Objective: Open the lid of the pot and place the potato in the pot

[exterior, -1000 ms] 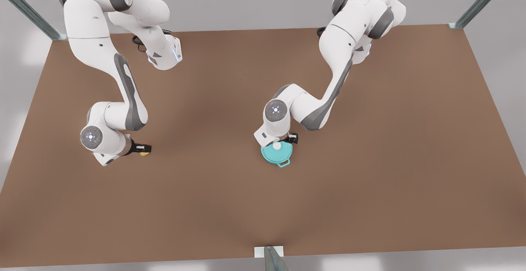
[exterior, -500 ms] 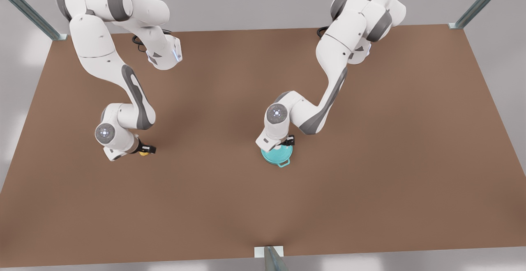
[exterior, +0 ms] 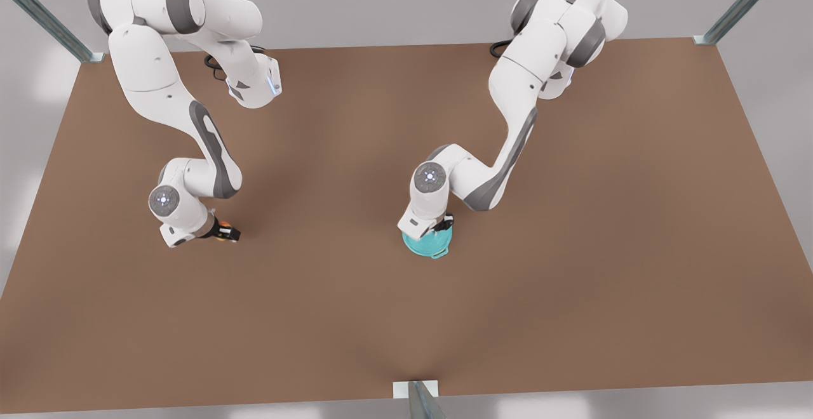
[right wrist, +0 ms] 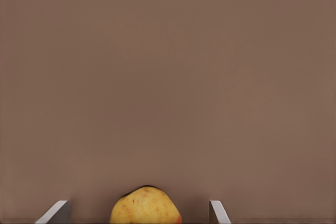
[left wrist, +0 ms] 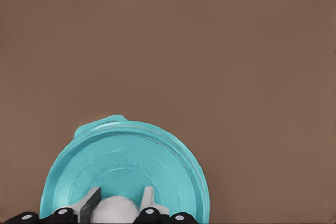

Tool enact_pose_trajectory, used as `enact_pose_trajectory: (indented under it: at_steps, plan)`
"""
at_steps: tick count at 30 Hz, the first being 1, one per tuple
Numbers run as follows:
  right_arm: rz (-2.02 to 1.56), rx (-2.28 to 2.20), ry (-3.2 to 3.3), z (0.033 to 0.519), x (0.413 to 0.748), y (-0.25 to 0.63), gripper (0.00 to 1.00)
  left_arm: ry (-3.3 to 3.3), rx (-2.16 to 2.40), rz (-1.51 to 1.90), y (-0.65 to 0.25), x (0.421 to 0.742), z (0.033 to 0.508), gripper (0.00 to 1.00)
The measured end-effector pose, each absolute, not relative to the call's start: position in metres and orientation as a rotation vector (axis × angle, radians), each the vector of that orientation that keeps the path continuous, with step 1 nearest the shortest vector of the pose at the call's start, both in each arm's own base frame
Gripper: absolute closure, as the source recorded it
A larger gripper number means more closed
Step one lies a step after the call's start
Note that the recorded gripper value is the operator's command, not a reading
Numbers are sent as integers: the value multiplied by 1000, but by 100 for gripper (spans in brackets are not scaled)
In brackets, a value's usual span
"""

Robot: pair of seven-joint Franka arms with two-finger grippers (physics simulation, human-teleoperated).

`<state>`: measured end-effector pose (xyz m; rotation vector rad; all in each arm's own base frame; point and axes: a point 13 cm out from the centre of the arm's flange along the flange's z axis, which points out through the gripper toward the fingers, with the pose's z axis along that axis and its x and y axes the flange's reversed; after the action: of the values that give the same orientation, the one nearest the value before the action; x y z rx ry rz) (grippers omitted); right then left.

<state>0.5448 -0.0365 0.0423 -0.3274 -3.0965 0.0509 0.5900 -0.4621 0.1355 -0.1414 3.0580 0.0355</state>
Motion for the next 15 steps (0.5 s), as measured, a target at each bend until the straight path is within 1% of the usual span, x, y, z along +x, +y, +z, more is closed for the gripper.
enact_pose_trajectory:
  at_steps: [2, 4, 5, 7, 8, 9, 10, 11, 12, 14, 15]
  plan:
    - [51, -326, -3094, 42, 542, -34, 1, 3052, -278, 45, -407, 635, 155, 68]
    - [50, -328, -3092, 41, 539, -33, 1, 3051, -511, 83, -286, 692, 152, 68]
    - [49, -329, -3091, 41, 538, -32, 2, 3053, -626, 102, -221, 711, 141, 68]
    - [49, -332, -3089, 40, 537, -31, 6, 3055, -790, 108, -121, 728, 112, 67]
    - [49, -334, -3089, 40, 537, -31, 11, 3059, -822, 103, -95, 731, 94, 17]
    - [49, -336, -3089, 40, 537, -31, 15, 3060, -821, 92, -84, 733, 85, 0]
    - [49, -338, -3089, 40, 537, -31, 16, 3058, -798, 77, -80, 737, 85, 0]
    - [49, -339, -3089, 40, 537, -31, 18, 3054, -763, 78, -73, 741, 97, 0]
    - [49, -341, -3089, 40, 537, -31, 19, 3048, -731, 78, -62, 745, 121, 0]
    - [49, -344, -3089, 40, 537, -31, 26, 3040, -666, 79, -44, 747, 183, 0]
    - [49, -345, -3088, 40, 537, -31, 33, 3010, -645, 67, -33, 746, 243, 0]
